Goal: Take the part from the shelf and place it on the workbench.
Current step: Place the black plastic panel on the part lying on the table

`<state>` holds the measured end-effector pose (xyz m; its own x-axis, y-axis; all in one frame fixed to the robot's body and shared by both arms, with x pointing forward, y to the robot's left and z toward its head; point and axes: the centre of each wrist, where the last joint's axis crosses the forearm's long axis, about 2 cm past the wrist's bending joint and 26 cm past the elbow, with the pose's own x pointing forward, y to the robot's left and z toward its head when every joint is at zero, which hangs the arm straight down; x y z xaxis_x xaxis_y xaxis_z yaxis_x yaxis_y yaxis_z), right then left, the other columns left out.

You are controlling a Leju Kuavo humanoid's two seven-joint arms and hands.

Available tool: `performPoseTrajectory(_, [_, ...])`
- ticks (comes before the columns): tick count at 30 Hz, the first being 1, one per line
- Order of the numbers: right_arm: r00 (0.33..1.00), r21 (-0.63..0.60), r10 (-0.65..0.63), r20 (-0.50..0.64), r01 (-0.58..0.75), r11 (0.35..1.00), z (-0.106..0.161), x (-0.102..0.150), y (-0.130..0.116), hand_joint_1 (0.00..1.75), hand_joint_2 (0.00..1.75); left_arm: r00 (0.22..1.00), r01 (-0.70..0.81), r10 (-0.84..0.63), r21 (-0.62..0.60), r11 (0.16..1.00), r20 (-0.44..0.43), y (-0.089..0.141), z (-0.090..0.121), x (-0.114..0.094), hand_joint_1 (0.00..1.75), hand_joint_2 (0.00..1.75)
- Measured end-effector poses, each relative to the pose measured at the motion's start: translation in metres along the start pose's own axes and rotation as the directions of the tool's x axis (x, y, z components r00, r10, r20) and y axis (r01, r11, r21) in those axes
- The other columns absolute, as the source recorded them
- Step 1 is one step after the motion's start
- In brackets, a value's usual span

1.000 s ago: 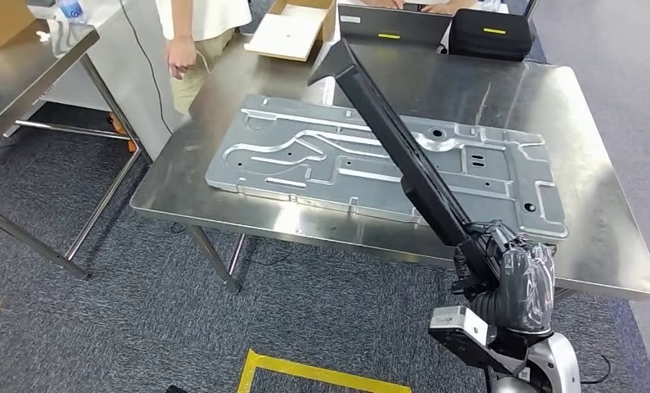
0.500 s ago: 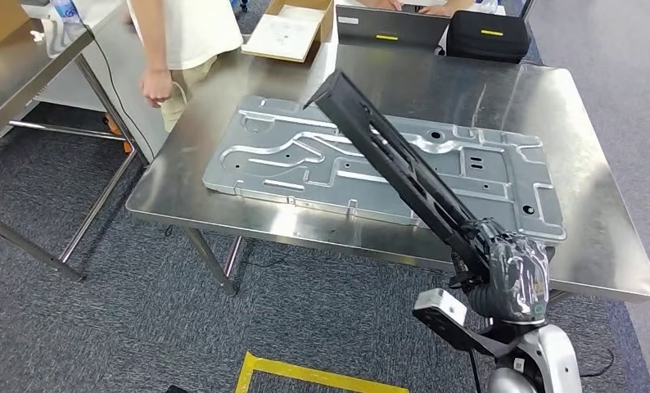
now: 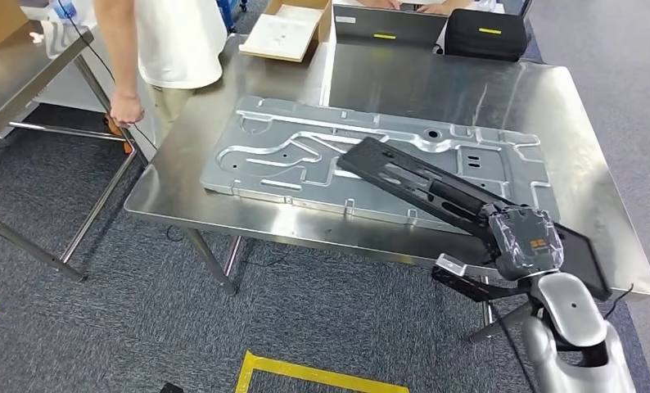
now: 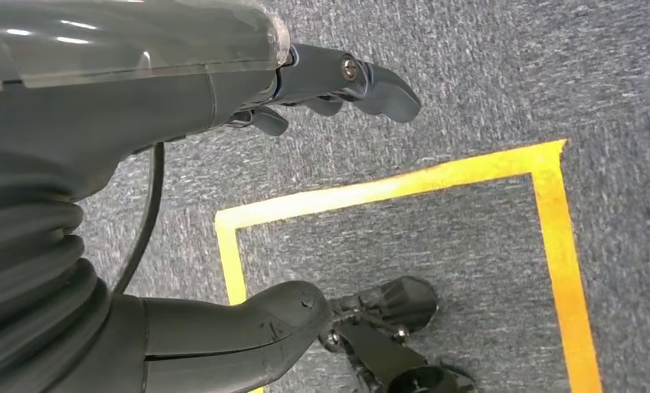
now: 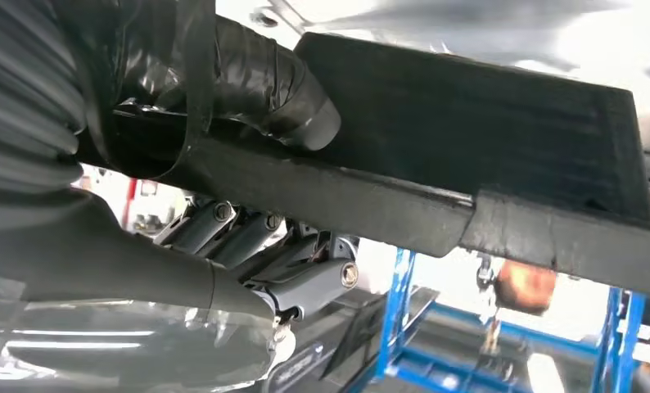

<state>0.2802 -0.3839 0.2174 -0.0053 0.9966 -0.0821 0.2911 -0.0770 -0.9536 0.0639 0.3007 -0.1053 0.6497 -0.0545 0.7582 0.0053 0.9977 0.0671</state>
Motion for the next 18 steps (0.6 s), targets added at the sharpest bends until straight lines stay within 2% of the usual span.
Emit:
performPoseTrajectory(4, [1.000,0.023,0.005,0.028,-0.006,1.000,-0.011,-0.016,0.003,1.75,1.75,1.000,0.000,0.001,0.000,1.000,0.009,0.000,0.000,0.000,0.00,1.75])
performPoseTrajectory(9, [0.998,0.053,0.011,0.065,-0.014,0.998,-0.020,-0.022,0.009,1.75,1.75,1.000,0.004,-0.004,0.003,1.000,0.013,0.001,0.001,-0.002,0.00,1.75])
performPoseTrajectory(18, [0.986,-0.030,0.084,0.143,-0.080,0.996,-0.034,-0.024,0.005,1.75,1.75,1.000,0.016,-0.016,0.010,1.000,0.026,0.005,0.000,-0.001,0.00,1.75])
